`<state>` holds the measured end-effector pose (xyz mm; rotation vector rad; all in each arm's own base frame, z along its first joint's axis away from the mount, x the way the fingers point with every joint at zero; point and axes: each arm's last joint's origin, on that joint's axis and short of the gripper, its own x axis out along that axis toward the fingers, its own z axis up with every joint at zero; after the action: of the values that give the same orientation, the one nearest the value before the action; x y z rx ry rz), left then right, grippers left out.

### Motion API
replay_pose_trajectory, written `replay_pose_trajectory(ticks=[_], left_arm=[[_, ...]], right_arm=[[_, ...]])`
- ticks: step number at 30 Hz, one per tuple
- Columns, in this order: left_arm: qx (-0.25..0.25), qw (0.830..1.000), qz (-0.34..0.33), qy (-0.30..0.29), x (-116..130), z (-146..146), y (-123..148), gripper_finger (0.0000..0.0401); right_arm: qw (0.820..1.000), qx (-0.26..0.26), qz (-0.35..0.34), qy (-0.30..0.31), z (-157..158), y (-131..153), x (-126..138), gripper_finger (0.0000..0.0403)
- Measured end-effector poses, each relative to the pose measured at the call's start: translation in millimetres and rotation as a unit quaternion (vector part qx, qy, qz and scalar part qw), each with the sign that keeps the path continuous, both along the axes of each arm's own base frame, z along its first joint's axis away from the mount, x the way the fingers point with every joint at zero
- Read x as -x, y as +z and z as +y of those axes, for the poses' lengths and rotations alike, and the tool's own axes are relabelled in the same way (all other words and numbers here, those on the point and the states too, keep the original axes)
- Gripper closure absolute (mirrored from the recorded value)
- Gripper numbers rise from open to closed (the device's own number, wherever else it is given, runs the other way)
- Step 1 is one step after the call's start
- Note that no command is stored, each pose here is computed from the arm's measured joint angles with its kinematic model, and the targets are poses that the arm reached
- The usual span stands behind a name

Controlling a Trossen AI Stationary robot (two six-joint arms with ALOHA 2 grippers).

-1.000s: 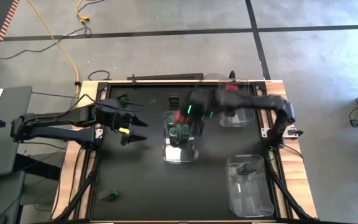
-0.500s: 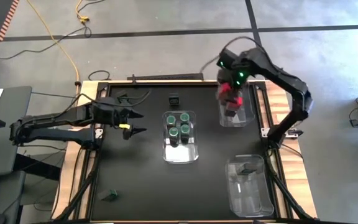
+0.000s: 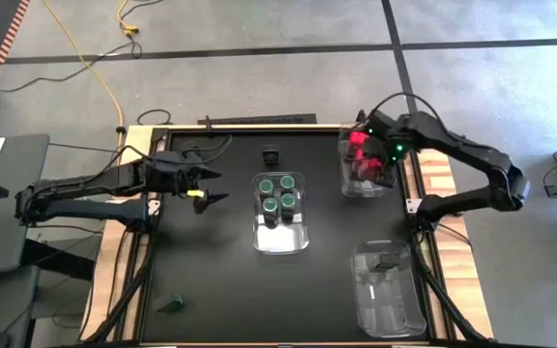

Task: Sort spices by type
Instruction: Put the red seasoning can into the top transparent bin

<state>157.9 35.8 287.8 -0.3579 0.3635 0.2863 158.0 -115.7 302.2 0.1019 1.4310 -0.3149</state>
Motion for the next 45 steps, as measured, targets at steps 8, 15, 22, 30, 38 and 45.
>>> replay_pose_trajectory(ticks=[8,15,22,30,38,45], left_arm=[[0.025,1.000,-0.006,0.017,0,0,0,0.0018],[0.041,0.999,-0.010,0.024,0,0,0,0.0018],[0.041,0.999,-0.010,0.023,0,0,0,0.0018],[0.041,0.999,-0.010,0.023,0,0,0,0.0018],[0.041,0.999,-0.009,0.023,0,0,0,0.0018],[0.041,0.999,-0.009,0.023,0,0,0,0.0018]], right_arm=[[0.999,-0.005,0.025,0.041,-10,-29,-13,0.0162],[0.998,-0.013,0.046,0.047,-18,-57,-17,0.0162],[0.998,-0.006,0.044,0.051,-20,-73,-18,0.0157],[0.995,-0.019,0.065,0.070,-15,-93,-11,0.0137],[0.997,-0.011,0.053,0.057,-16,-93,-13,0.0134],[0.997,-0.010,0.051,0.057,-16,-93,-14,0.0133]])
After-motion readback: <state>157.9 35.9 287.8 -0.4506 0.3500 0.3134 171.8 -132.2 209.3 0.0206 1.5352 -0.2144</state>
